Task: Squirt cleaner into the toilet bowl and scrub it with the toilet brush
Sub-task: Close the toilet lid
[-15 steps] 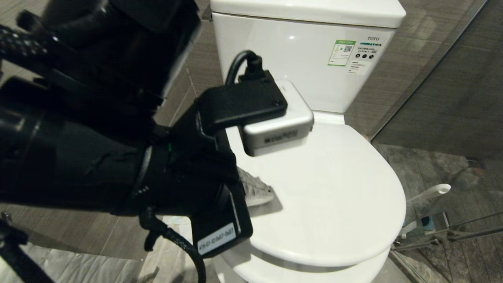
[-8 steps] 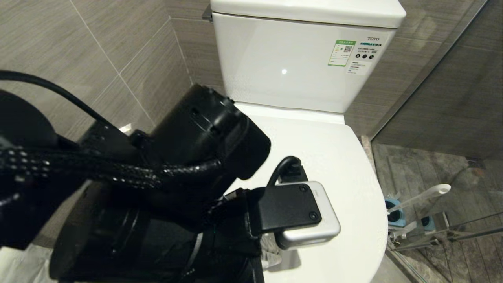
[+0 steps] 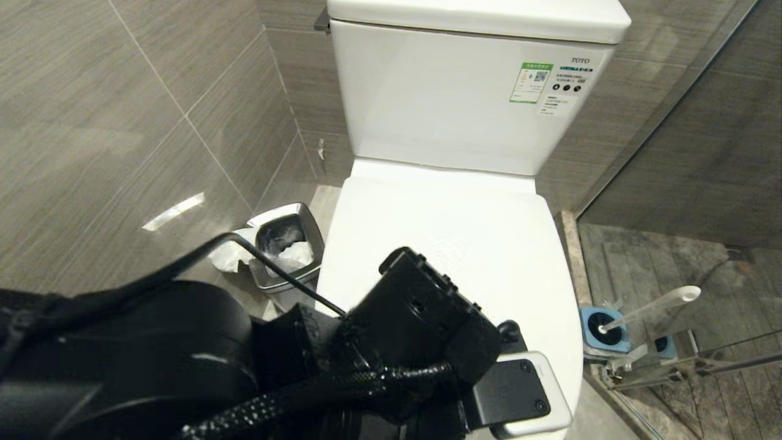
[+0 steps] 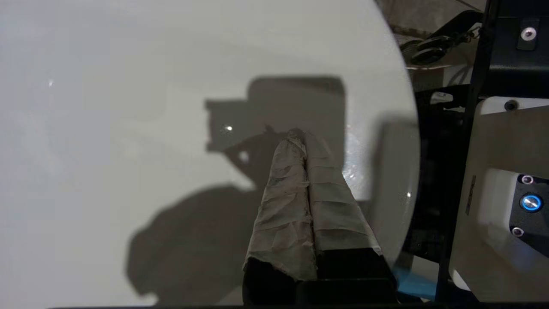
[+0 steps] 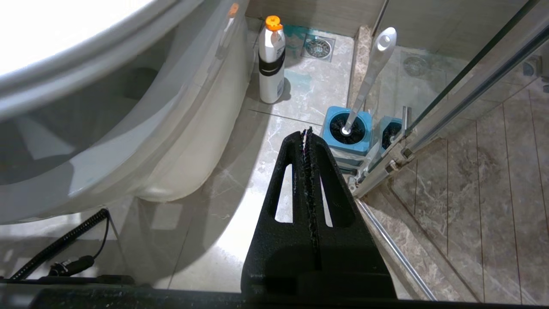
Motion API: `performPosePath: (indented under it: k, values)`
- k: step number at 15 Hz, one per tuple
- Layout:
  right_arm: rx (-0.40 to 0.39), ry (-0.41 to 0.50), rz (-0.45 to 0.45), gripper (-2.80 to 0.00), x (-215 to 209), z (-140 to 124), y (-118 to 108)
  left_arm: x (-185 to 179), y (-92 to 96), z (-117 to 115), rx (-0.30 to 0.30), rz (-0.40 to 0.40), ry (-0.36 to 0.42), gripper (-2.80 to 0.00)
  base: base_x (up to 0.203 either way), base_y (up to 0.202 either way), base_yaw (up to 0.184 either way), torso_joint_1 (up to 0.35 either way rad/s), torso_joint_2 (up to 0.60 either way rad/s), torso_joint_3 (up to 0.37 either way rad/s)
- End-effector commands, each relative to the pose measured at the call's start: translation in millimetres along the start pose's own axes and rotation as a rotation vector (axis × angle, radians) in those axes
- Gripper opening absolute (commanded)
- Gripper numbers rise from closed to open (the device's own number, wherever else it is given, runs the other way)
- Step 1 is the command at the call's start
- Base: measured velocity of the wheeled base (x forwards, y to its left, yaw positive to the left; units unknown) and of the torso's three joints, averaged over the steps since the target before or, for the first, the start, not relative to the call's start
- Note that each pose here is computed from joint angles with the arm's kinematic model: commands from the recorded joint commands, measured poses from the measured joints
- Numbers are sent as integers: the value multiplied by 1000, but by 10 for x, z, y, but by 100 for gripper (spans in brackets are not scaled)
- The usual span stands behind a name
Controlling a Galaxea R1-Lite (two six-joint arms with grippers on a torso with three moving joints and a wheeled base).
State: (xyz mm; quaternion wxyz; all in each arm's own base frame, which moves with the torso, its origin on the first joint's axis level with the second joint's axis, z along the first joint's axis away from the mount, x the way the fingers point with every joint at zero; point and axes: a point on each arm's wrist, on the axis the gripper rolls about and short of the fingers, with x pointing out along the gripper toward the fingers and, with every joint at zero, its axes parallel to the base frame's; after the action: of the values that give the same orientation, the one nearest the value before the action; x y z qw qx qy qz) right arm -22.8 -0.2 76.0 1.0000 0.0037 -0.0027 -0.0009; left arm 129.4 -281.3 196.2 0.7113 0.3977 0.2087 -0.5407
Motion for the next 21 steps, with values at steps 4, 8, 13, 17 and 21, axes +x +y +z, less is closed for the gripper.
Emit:
performPosePath:
  k: [4,8,13,17,21]
  values:
    - [0,1,0,-280,1,1,0,429,-235,-69,37,-16,-1,-280,0,0,0,0,0,0]
    - [0,1,0,-280,1,1,0,667,-415,-70,55,-5,-29,-280,0,0,0,0,0,0]
    - [0,1,0,-280,1,1,0,763,-534,-160,67,-16,-9,-280,0,0,0,0,0,0]
    - [0,1,0,-280,1,1,0,803,-554,-199,57,1,-33,-280,0,0,0,0,0,0]
    - [0,1,0,-280,1,1,0,574,-408,73,12,86,-179,-280,0,0,0,0,0,0]
